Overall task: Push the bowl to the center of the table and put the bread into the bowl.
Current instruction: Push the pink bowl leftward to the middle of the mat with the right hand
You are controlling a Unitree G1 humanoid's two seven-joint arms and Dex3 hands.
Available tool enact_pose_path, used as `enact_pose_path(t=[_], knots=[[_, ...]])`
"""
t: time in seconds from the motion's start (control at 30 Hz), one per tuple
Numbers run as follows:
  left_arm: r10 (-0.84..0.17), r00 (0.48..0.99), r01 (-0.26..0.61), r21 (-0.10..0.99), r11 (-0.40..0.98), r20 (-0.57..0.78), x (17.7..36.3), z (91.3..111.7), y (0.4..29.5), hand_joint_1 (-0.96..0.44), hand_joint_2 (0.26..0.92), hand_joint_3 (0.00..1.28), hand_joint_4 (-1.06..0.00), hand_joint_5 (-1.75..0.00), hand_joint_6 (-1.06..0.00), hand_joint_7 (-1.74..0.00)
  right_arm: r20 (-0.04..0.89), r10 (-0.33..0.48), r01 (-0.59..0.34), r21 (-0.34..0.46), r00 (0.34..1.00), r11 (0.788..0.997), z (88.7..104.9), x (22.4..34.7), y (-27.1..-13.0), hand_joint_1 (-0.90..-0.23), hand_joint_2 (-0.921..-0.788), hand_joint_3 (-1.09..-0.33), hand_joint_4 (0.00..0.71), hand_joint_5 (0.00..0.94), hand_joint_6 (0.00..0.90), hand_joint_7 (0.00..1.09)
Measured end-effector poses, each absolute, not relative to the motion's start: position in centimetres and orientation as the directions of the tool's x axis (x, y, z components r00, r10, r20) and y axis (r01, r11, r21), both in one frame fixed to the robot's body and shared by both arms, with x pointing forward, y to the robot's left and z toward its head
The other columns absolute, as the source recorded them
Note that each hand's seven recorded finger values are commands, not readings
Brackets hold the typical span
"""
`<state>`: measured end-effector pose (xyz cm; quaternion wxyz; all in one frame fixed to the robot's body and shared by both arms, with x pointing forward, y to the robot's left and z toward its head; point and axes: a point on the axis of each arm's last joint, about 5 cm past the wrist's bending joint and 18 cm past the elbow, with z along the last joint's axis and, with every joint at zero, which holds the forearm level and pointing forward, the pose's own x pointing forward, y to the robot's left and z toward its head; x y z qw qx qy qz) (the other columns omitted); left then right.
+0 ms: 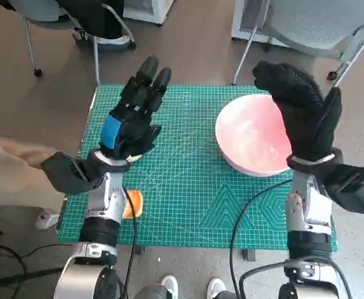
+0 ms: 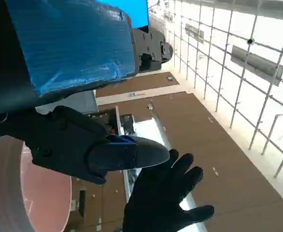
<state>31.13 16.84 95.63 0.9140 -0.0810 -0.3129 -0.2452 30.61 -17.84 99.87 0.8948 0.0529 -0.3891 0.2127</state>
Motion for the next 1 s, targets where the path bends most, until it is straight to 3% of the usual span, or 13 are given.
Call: enact_pose_path(t=[1.0], knots=[[-0.405,0.689,0.507,-0.001,0.862,0.601,30.94,95.54,16.88,-0.61,0.921,0.32,-0.01,0.0,-0.15,-0.02,0.717,0.349,-0.424,-0.081,0.604,0.902,99.82,30.58,-17.85,-0.656,-0.921,-0.7,0.195,0.0,0.068,0.47]])
